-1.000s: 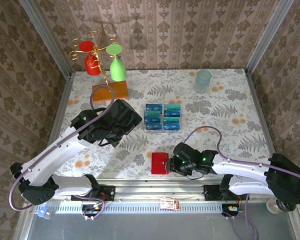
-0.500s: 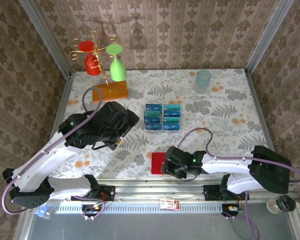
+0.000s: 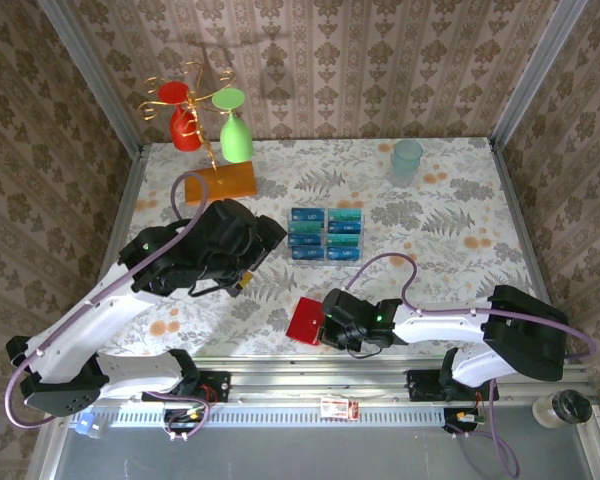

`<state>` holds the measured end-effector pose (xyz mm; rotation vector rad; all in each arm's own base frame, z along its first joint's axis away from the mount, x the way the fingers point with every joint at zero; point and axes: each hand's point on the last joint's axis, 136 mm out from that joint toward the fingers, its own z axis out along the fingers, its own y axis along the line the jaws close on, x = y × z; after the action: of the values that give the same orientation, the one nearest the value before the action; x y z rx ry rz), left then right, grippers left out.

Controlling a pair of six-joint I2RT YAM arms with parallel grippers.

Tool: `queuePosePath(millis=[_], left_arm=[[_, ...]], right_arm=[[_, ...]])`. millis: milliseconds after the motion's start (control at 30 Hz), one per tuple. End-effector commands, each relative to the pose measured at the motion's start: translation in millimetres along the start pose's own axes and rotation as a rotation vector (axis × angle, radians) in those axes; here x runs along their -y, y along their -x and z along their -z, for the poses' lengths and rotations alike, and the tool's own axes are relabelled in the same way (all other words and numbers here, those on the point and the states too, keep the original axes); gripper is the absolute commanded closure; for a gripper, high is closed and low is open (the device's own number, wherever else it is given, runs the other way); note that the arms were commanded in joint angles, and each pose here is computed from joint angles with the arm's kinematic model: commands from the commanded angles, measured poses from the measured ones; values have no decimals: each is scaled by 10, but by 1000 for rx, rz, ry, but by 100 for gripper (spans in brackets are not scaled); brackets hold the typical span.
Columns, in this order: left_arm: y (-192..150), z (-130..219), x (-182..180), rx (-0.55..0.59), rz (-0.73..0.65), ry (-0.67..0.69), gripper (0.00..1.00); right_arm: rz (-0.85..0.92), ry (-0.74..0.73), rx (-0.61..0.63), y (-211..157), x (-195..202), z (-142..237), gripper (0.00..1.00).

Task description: Put the credit cards into the card holder

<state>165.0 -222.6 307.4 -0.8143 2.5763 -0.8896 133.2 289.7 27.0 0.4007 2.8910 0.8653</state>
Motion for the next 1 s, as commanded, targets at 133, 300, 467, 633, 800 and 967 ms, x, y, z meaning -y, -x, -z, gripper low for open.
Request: queuePosePath(millis=[133, 300, 467, 633, 800, 967], left_arm=[[-57, 67, 285, -28, -69, -88, 0], [-50, 32, 302, -44, -45, -118, 0], [40, 151, 404, -28, -39, -179, 0], [82, 83, 287, 13, -50, -134, 0], [197, -68, 67, 81, -69, -96, 0], [372, -283, -87, 170, -113, -208, 0]], right_arm=[[-41, -1, 54, 125, 49, 69, 100], [-54, -2, 62, 143, 83, 118, 85], [-53, 13, 38, 116, 49, 104, 69], [-56, 27, 18, 83, 20, 71, 68], [-56, 51, 1, 62, -33, 29, 68], [-53, 71, -5, 52, -70, 11, 68]])
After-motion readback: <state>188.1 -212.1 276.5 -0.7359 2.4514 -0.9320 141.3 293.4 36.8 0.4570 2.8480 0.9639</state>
